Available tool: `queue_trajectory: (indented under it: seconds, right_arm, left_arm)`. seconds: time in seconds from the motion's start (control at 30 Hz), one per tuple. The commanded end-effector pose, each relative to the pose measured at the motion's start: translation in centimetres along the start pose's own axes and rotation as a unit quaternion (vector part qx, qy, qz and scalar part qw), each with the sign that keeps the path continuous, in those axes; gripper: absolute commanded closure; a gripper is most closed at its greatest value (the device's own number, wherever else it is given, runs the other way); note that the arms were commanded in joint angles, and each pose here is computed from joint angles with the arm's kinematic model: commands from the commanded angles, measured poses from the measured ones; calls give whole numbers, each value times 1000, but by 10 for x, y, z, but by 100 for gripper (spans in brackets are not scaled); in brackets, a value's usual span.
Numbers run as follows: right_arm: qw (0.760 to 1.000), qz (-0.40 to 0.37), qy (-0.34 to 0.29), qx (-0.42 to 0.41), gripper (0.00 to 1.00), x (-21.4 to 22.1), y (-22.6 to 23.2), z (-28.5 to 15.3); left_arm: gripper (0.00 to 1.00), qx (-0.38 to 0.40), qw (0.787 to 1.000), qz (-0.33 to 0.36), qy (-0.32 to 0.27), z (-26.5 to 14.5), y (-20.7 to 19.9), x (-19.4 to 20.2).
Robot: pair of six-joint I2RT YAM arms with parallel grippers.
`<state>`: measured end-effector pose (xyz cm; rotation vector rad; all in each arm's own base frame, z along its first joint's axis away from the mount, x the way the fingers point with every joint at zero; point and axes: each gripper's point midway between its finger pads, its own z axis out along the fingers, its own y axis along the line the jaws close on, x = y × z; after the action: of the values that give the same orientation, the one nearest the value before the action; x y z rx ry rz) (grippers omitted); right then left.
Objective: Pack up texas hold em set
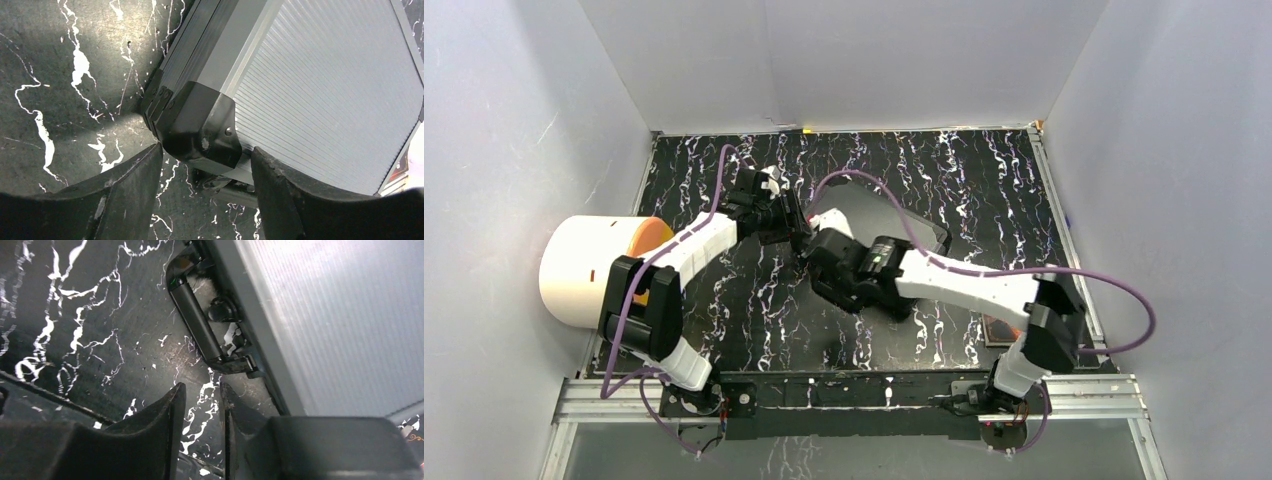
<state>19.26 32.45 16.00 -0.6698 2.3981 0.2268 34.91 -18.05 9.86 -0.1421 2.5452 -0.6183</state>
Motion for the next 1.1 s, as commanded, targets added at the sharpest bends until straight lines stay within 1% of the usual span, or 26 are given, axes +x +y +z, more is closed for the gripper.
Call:
queue_trajectory:
  seconds: [0.0,0.03,0.13,0.33,0.47,0.63,0.83,1.07]
  right_arm:
    - [999,2,-27,31,64,-5,15,21]
    - [999,2,-29,42,67,-4,14,28]
    - [997,9,-35,75,73,-5,10,43]
    - [994,5,-36,100,80,1,10,69]
    - [993,2,-37,111,86,4,9,82]
    - [991,6,-34,132,90,3,0,97]
    - [990,9,-23,142,92,7,-11,108]
    - [989,-9,-9,146,92,18,-14,118]
  left_arm:
    - [42,-13,999,10,31,1,16,22]
    - [46,-14,999,11,37,3,17,25]
    - [54,-18,999,11,45,4,22,33]
    - [60,-27,998,9,59,7,30,44]
    - [62,-29,997,5,66,9,33,49]
    - [63,-32,997,4,71,10,35,53]
    - [65,-35,997,3,75,11,36,54]
    - [66,-34,997,4,75,11,35,53]
